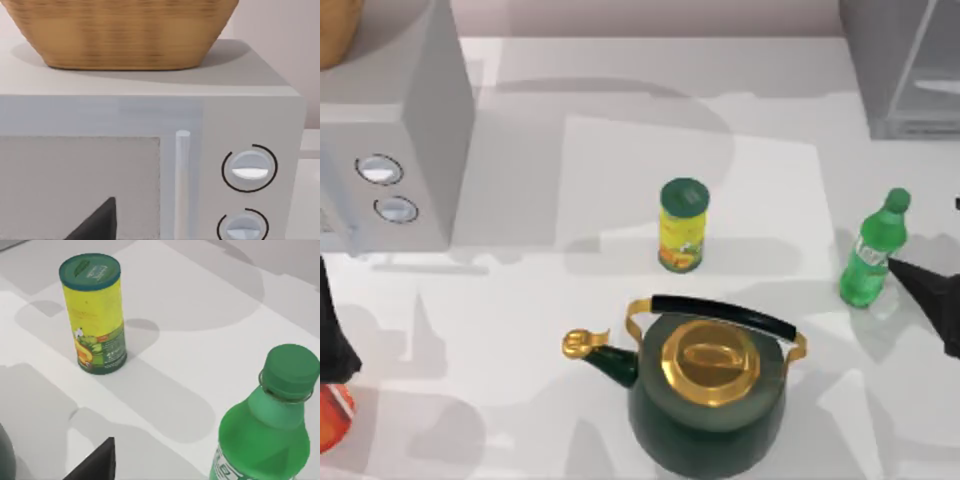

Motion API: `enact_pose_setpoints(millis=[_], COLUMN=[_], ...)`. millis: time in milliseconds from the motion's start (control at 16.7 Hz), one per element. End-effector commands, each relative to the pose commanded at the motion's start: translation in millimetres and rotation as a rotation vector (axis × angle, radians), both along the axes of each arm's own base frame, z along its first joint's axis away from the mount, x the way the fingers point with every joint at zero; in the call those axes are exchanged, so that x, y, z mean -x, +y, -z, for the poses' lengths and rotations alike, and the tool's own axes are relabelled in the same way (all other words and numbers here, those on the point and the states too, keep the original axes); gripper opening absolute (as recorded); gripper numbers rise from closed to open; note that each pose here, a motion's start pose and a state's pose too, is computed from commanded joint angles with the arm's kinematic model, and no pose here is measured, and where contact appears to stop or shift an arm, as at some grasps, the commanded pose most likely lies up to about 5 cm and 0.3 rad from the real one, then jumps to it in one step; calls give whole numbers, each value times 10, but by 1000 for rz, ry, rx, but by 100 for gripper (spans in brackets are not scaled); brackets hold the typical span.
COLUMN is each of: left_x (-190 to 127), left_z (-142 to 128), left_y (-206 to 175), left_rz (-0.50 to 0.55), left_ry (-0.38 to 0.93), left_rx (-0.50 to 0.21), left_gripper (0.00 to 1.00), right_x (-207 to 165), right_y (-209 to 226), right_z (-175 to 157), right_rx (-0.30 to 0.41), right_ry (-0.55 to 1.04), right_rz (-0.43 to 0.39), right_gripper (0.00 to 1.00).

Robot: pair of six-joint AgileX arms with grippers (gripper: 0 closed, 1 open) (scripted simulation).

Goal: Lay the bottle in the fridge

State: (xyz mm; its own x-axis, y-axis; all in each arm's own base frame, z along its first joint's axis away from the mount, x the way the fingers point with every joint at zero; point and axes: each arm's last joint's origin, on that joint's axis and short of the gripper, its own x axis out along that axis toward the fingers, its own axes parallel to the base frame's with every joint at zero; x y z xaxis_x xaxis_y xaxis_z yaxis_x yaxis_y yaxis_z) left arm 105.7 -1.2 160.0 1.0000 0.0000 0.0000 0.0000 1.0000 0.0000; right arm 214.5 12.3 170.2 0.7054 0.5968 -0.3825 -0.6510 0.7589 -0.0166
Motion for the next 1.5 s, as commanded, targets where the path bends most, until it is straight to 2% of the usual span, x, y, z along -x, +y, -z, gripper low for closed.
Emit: enact_pose_setpoints(millis=[300,780,1260,1500], left_x=[0,0,0,0], left_z=[0,0,0,0], left_y=[0,0,0,0], left_rz=[0,0,0,0], left_ry=[0,0,0,0], left_rx=[0,0,0,0], left_gripper=[100,100,100,100], right_x=[-233,-254,-590,-630], right_y=[-80,-104,179,248], right_z=[318,427,685,715], right_rx=[42,59,60,60], right_ry=[66,91,91,90], right_rz=[-66,-68,-66,-65], right_gripper=[100,100,100,100])
